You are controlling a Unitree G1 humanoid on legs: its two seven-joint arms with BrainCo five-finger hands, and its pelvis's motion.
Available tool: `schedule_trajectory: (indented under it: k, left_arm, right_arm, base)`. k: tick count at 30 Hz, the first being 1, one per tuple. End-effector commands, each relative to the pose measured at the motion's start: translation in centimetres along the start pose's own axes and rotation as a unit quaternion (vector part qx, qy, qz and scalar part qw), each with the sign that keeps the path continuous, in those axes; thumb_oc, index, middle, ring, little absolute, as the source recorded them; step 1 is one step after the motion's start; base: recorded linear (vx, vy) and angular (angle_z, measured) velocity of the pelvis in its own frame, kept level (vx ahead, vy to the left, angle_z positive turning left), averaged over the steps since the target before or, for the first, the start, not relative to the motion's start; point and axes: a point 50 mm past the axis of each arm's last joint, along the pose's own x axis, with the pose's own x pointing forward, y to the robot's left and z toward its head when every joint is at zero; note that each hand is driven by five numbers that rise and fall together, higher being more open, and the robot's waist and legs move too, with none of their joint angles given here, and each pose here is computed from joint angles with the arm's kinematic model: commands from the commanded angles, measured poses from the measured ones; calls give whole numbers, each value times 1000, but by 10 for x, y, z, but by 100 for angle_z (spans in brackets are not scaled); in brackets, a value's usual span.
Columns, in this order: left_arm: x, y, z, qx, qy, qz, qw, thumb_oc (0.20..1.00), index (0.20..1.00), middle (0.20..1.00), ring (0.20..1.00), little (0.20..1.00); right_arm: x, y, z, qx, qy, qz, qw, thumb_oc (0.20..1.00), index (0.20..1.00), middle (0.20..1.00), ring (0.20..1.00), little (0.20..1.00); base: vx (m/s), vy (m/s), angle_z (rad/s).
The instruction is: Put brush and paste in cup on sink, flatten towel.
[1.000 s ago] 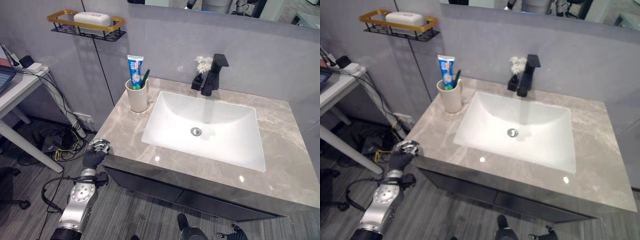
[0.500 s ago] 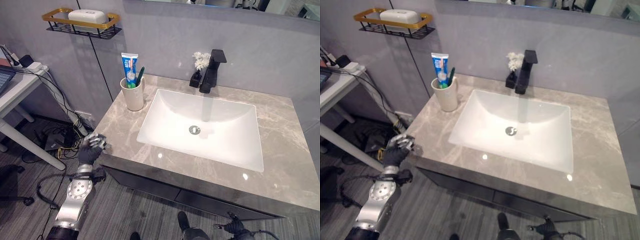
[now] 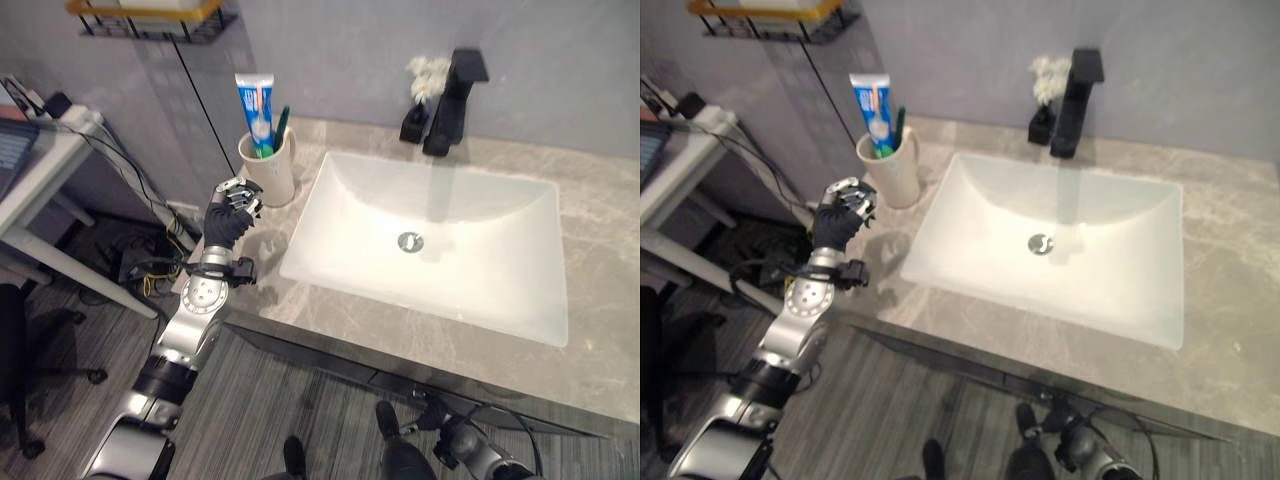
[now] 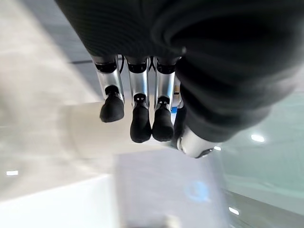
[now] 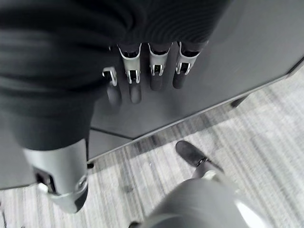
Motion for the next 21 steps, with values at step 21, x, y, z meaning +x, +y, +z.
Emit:
schedule_trajectory:
  k: [21]
  left_arm:
    - [20, 44, 17, 48, -33, 151, 987, 200, 200, 200, 200, 200]
  right_arm:
    - [-7, 15, -26, 34, 60, -11, 998, 1000, 1000, 1000, 1000, 1000]
  base:
    - [2, -3, -3]
